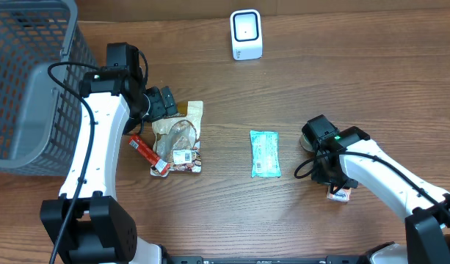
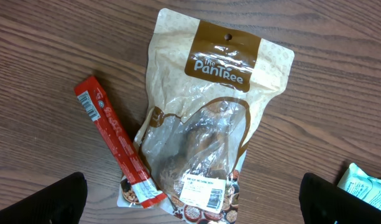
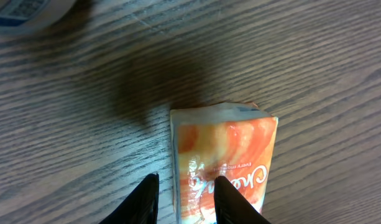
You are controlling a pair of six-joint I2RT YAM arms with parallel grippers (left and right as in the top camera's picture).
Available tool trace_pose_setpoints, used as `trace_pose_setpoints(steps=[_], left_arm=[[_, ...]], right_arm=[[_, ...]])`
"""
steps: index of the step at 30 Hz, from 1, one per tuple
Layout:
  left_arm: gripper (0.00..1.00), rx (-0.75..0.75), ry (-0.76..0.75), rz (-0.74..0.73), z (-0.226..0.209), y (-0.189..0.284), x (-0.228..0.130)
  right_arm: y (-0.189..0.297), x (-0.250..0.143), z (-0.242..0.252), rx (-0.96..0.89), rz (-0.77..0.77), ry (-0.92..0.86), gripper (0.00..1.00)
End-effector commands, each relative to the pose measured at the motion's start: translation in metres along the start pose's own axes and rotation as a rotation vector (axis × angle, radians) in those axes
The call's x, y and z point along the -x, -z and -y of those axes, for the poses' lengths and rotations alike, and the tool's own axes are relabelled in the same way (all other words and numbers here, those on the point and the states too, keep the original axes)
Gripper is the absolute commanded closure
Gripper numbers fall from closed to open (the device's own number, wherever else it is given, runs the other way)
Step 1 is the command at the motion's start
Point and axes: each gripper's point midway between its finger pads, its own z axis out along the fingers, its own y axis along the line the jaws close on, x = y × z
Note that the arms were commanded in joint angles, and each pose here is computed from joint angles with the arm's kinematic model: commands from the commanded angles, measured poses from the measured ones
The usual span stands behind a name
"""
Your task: Scan the item barcode
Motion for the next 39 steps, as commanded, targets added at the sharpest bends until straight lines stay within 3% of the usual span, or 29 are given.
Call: trace_pose_setpoints(steps=[1,15,21,25,34,39], left_arm=[[0.00,-0.009,0.007,0.003,0.002,0.001,0.001],[0.00,-0.009,0.007,0.003,0.002,0.001,0.001],[0.00,-0.009,0.007,0.003,0.002,0.001,0.001],[0.00,-0.009,0.007,0.003,0.002,0.001,0.001],[0.00,-0.009,0.008,0.003,0.002,0.001,0.001],[0.00,-0.009,0.007,0.003,0.002,0.001,0.001]], right_arm=[[-0.001,0.002,0.001,-0.012,0.015,-0.067,0.70],[-0.007,-0.003,0.004,-0.019,0.007,-0.210,0.72],[-0.018,-0.012,0.005,-0.020,-0.010,-0.263,0.63],[-0.023,-0.011,-0.007,0.046,-0.018,-0.267,0.70],[-0.018,0.006,-0.040,0.208,0.016,-0.267,0.69],[-0.010,0.012,-0.041,0.202,0.035,-0.156,0.70]])
